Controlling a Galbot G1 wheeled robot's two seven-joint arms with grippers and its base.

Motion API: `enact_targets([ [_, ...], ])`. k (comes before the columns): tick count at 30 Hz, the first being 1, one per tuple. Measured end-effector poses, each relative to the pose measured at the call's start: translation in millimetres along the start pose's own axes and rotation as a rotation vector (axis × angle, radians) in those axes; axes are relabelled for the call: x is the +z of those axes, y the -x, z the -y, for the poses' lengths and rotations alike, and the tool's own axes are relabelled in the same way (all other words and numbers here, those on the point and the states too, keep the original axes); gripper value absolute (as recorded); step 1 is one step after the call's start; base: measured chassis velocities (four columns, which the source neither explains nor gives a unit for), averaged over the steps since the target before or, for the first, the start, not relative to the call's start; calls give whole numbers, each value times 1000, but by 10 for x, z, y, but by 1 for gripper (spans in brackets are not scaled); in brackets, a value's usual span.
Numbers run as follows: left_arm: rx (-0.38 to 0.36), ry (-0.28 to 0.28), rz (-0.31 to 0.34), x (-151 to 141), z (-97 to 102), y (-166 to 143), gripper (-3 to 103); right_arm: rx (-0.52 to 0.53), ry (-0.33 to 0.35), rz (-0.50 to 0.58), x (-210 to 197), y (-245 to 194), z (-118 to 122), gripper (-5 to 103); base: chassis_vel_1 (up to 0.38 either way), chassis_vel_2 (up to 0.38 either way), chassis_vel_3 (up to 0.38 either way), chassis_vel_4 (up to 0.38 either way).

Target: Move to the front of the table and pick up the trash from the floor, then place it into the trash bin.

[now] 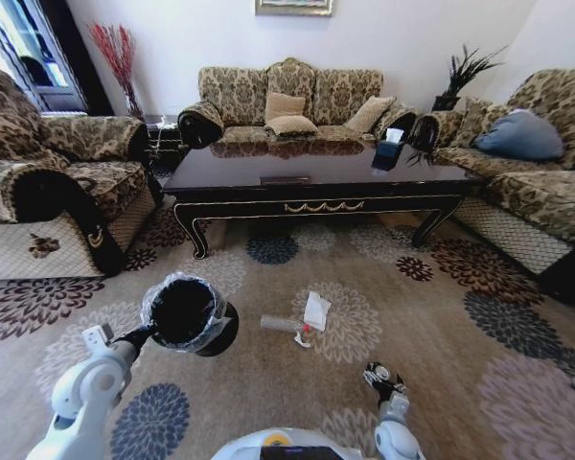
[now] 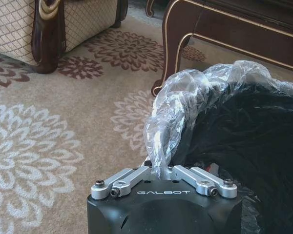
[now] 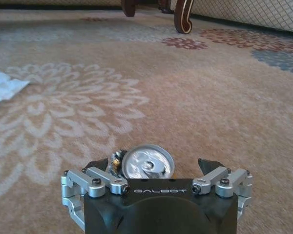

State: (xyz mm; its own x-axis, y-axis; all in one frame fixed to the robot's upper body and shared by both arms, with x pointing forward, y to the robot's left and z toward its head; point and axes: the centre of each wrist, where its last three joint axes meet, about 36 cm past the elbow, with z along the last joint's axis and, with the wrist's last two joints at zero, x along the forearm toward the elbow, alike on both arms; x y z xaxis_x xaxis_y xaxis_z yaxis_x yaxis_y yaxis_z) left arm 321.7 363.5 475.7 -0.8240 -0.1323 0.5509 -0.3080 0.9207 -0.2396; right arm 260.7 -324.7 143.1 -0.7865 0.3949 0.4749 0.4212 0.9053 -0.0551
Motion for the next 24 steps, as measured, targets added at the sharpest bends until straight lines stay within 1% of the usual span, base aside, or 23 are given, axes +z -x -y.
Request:
enact_targets([
  [6, -2, 8, 3, -18, -7, -1, 2, -7, 31, -1, 27, 38, 26, 100, 0, 0, 0, 0],
  [15, -4, 8, 1, -20, -16, 19, 2, -37, 36, 0, 75, 19, -24, 101, 0, 0, 0, 0],
  [16, -4, 7, -1, -18, -19, 25, 2, -39, 35, 0, 78, 18, -28, 96, 0, 0, 0, 0],
  [17, -4, 7, -1, -18, -19, 25, 2, -39, 35, 0, 78, 18, -28, 96, 0, 0, 0, 0],
  [18, -5, 7, -2, -16, -20, 29, 2, -40, 34, 1, 80, 16, -29, 91, 0, 0, 0, 0],
  [19, -5, 7, -2, -13, -20, 30, 2, -41, 33, 2, 81, 15, -29, 91, 0, 0, 0, 0],
  [21, -5, 6, -4, -7, -18, 35, 2, -42, 30, 3, 85, 10, -28, 80, 0, 0, 0, 0],
  [22, -5, 6, -4, -7, -18, 35, 2, -42, 30, 3, 85, 10, -28, 80, 0, 0, 0, 0],
  [24, -6, 5, -5, -1, -16, 40, 2, -43, 28, 5, 84, 8, -25, 70, 0, 0, 0, 0],
])
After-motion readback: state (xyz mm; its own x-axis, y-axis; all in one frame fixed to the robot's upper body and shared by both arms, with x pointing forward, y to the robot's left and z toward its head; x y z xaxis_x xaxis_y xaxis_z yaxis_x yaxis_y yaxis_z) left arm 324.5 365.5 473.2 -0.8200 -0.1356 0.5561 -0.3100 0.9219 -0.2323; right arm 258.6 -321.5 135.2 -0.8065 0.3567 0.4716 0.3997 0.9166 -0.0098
